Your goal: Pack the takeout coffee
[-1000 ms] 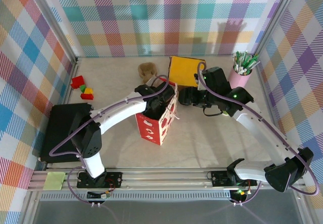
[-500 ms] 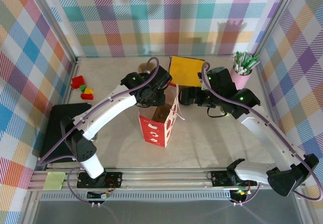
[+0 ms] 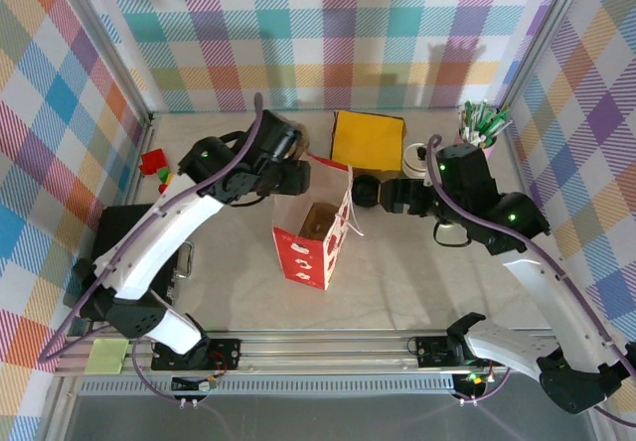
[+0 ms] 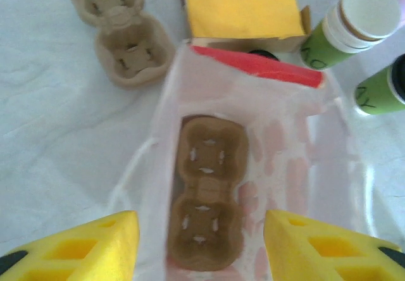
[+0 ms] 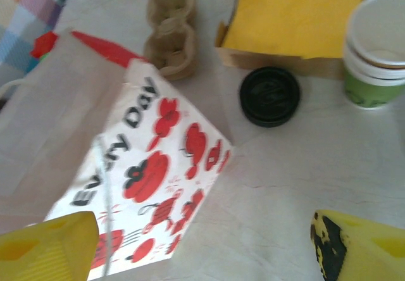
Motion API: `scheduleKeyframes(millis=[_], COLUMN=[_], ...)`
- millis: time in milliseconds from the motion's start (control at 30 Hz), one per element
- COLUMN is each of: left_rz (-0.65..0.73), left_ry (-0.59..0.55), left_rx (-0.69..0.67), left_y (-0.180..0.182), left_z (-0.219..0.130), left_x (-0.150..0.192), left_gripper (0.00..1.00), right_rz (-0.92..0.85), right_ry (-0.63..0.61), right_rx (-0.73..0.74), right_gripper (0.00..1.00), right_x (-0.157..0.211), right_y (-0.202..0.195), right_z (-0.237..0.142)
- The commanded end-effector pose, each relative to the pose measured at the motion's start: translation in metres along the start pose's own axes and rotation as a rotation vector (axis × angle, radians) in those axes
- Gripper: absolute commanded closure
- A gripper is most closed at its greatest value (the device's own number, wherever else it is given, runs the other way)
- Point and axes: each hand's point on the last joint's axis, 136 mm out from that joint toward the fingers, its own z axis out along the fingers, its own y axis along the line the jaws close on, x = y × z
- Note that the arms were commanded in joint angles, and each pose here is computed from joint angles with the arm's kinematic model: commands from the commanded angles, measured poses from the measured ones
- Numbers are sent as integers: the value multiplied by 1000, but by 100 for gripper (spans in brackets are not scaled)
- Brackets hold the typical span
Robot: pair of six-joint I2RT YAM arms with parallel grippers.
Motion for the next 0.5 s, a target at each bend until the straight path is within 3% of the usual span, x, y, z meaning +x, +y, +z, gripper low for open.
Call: scheduleKeyframes(millis=[0, 100, 267, 467], left_rz=[1, -59, -147, -284], left_ry=[41, 112, 210, 236], left_rx=[-25, 16, 153, 153], left_y=[25, 30, 10, 6], left_z=[16, 30, 49, 64], left_x=[10, 28, 61, 77], left_gripper=[46, 47, 51, 64], right_rz=[23, 101, 201, 264], right_ry=[61, 94, 136, 152], right_rx=[154, 204, 264, 333], right_gripper=[12, 12, 12, 12], right_x=[18, 29, 45, 50], right_y=[-42, -68, -103, -133], right_z=[8, 10, 14, 21])
